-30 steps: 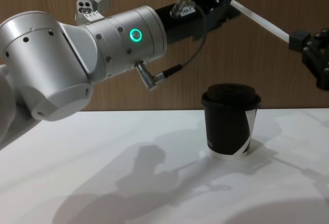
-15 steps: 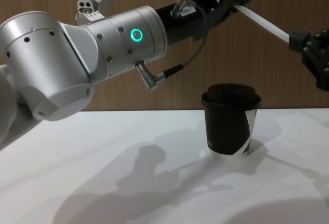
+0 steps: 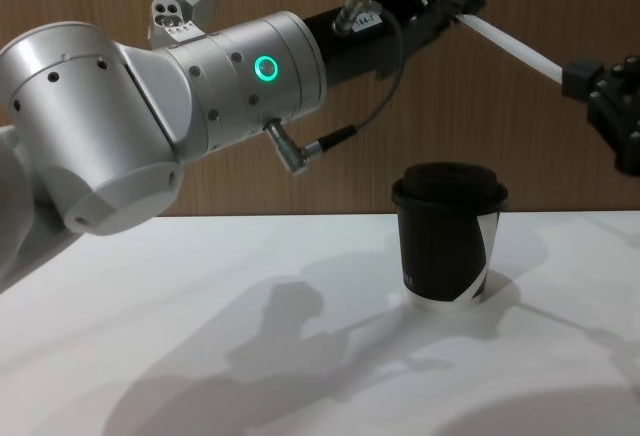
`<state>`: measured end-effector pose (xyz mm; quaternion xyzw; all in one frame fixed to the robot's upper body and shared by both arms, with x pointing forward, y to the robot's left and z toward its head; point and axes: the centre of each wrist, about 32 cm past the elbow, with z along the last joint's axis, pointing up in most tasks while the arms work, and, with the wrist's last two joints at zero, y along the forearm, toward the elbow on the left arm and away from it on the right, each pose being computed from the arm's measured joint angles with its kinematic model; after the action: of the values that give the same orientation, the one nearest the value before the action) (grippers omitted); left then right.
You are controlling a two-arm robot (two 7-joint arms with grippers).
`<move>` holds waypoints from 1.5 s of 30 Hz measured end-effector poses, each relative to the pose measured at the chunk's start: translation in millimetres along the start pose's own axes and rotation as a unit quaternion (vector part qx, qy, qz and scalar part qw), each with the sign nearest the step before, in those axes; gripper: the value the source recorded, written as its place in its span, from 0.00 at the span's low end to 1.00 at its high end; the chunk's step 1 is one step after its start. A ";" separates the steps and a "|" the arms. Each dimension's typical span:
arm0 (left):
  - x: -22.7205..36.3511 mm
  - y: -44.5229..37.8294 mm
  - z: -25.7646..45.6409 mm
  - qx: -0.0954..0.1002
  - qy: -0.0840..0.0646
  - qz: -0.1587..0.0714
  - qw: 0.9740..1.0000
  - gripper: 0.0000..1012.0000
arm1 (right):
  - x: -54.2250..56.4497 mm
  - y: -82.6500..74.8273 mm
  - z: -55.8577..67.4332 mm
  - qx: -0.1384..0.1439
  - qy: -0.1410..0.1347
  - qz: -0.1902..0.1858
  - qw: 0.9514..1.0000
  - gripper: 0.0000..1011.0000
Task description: Pick up the straw with one hand, pass it to the other hand, and insert it into the cup.
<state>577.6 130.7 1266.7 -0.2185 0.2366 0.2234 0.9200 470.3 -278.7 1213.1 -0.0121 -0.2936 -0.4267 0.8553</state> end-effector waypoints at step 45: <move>-5.7 1.4 6.1 -0.007 -0.076 0.035 0.996 0.01 | 0.0 0.0 0.0 0.000 0.000 0.000 1.000 0.99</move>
<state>574.4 133.2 1274.2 -0.1988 0.1716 0.2731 0.9254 470.3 -278.7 1213.1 -0.0121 -0.2936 -0.4267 0.8553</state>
